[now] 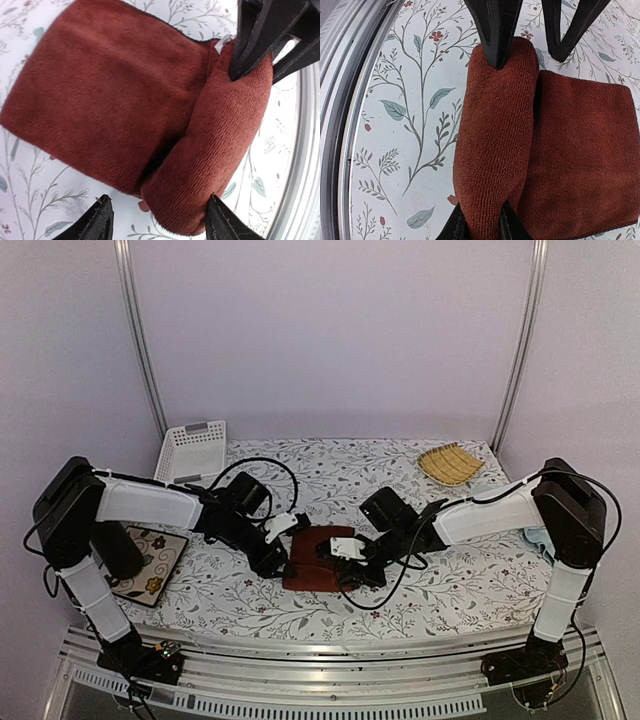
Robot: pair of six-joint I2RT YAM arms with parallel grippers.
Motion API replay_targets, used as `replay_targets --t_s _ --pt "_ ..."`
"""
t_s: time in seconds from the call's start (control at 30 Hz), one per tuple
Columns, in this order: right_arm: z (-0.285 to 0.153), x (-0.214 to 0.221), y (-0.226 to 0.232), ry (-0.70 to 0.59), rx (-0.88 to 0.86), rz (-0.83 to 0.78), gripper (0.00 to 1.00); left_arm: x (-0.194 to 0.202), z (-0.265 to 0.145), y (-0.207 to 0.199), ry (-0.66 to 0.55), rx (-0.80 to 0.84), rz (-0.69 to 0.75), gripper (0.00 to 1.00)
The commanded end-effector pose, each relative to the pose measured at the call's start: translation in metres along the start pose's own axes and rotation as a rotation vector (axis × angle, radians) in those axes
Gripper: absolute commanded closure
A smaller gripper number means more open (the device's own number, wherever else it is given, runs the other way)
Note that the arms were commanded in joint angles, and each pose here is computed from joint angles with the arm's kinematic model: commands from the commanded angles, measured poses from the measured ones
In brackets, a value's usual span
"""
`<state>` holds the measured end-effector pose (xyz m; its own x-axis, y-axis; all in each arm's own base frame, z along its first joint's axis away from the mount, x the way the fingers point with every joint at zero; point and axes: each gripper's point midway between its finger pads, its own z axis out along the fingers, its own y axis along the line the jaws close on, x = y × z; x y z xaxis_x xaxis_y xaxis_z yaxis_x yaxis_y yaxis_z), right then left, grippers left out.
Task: Roll the towels
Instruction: Roll the towel at the center of the board.
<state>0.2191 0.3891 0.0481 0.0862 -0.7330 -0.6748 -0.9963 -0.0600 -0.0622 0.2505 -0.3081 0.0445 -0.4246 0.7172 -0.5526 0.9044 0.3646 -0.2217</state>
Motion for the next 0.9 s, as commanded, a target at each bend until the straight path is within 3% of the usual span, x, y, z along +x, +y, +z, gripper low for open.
replay_targets --t_s 0.0,0.2,0.53,0.87 --pt "0.004 0.011 0.009 0.022 -0.088 0.085 0.8 -0.01 -0.02 0.029 -0.075 -0.189 0.023 0.36" --pt "0.007 0.01 0.007 0.022 -0.139 0.161 0.8 -0.011 -0.038 0.026 -0.148 -0.29 0.1 0.34" --pt "0.003 0.012 -0.009 0.002 -0.195 0.304 0.8 -0.009 -0.048 -0.004 -0.253 -0.433 0.377 0.34" --pt "0.008 0.011 -0.018 0.0 -0.235 0.394 0.77 0.002 -0.018 -0.019 -0.189 -0.546 0.583 0.35"
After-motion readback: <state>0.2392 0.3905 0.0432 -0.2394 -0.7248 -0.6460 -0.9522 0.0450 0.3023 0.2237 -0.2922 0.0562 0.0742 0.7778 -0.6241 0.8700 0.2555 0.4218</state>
